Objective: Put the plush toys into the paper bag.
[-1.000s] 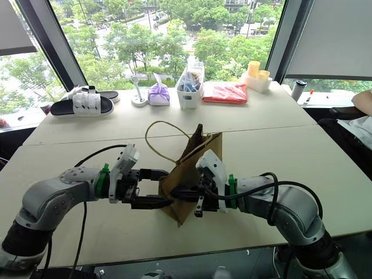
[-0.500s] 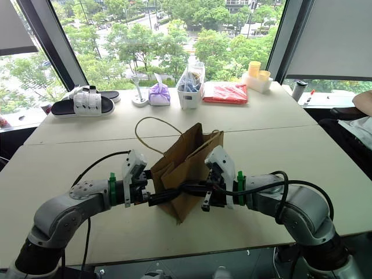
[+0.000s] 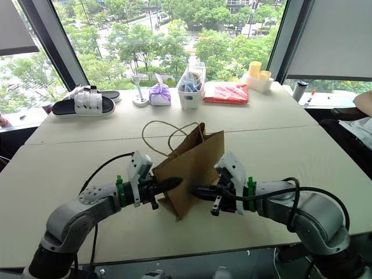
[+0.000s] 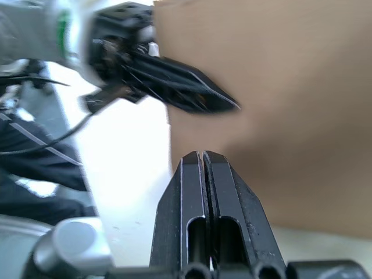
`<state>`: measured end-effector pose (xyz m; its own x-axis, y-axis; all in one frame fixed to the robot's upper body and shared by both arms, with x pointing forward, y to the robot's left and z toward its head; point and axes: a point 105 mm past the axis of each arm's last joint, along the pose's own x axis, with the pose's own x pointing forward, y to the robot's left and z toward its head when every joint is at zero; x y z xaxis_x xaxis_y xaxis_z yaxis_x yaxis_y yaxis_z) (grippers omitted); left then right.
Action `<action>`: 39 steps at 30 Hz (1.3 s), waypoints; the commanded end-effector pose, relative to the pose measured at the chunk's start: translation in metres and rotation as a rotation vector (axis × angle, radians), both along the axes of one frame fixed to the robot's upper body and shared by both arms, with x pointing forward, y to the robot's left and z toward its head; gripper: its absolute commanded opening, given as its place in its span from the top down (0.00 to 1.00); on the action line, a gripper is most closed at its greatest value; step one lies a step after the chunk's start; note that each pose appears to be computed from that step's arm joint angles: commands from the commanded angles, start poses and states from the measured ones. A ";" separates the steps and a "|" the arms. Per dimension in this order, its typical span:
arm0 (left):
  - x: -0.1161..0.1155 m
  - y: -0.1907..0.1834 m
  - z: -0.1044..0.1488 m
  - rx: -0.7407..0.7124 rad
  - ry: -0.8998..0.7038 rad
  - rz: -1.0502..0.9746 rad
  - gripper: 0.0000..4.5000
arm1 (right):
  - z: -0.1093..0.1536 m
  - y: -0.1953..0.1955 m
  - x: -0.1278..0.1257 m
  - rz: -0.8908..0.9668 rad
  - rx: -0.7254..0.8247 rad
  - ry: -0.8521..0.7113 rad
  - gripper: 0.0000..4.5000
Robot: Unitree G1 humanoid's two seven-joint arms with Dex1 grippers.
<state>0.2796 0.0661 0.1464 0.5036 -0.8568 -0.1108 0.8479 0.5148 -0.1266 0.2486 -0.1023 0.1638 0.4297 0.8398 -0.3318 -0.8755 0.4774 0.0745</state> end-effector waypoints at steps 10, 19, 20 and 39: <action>0.036 0.020 0.047 0.007 -0.203 -0.287 0.99 | 0.028 -0.044 -0.001 -0.188 -0.044 -0.124 1.00; 0.091 0.015 0.061 0.137 -0.109 -0.624 0.99 | 0.030 -0.050 -0.008 -0.239 -0.068 -0.158 1.00; 0.094 0.010 0.058 0.169 -0.119 -0.625 0.99 | 0.030 -0.050 -0.009 -0.245 -0.071 -0.160 1.00; 0.108 -0.002 0.046 0.385 -0.194 -0.609 0.37 | 0.022 -0.049 -0.022 -0.334 -0.051 -0.166 1.00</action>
<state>0.3842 0.0645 0.1726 -0.0268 -0.9001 -0.4348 0.9945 -0.0682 0.0800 0.2283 -0.1571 0.1749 0.7260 0.6078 -0.3218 -0.6559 0.7526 -0.0583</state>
